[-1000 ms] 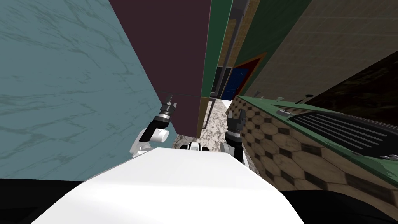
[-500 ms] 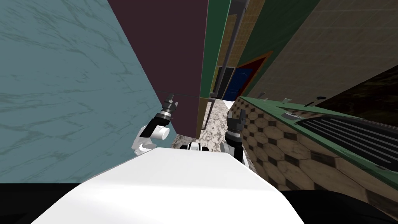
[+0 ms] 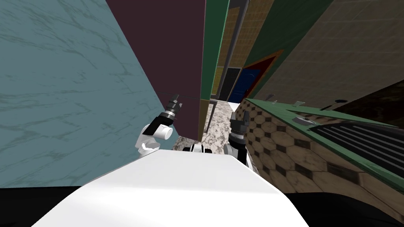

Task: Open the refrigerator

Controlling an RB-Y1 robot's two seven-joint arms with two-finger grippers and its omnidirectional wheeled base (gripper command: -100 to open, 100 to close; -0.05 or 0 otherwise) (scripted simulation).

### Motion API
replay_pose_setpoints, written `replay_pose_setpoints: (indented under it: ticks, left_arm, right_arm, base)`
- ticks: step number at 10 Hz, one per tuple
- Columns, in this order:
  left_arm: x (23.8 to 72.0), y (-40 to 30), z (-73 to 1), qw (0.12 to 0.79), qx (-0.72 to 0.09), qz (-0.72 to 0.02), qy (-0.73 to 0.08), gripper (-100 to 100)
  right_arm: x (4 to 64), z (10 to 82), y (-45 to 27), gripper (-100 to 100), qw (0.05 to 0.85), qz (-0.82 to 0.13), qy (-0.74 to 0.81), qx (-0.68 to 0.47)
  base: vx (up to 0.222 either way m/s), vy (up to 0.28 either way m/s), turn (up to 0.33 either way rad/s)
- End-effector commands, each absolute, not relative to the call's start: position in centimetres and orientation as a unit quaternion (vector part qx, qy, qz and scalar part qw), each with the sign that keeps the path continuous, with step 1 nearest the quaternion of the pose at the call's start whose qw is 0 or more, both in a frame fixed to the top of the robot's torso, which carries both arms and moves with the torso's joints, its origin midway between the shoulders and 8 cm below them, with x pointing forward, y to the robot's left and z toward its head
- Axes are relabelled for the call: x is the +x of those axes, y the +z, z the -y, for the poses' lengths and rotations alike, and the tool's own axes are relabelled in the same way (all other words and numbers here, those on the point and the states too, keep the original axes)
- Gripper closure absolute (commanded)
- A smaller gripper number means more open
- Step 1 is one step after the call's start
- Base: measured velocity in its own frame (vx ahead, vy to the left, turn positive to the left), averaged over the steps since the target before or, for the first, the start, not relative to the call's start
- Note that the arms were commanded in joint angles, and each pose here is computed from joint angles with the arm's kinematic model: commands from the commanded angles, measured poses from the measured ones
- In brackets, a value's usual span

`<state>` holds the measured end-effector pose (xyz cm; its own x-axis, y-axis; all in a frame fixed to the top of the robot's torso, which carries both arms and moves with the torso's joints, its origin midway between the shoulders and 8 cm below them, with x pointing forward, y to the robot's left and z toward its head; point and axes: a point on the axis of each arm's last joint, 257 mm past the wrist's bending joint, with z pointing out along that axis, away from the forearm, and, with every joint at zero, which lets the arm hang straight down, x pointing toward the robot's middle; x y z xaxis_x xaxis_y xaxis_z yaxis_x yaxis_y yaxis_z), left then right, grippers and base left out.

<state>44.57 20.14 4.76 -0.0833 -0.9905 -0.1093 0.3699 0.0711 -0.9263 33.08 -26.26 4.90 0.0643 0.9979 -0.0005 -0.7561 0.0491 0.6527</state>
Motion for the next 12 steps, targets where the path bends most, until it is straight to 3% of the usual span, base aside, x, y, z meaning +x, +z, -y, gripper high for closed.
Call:
replay_pose_setpoints:
  ticks: [1, 12]
  left_arm:
    - [45.4, 4.3, -19.7, 0.568, -0.361, -0.459, -0.58, -100]
    - [47.8, 3.5, -17.4, 0.516, -0.401, -0.508, -0.561, -100]
  right_arm:
    - [33.1, 26.3, 4.9, 0, 0.684, -0.238, 0.641, 0.254]
    - [33.1, 26.3, 4.9, 0, 0.684, -0.238, 0.641, 0.254]
  base:
    - [0.031, -0.089, 0.065]
    - [0.029, -0.085, 0.083]
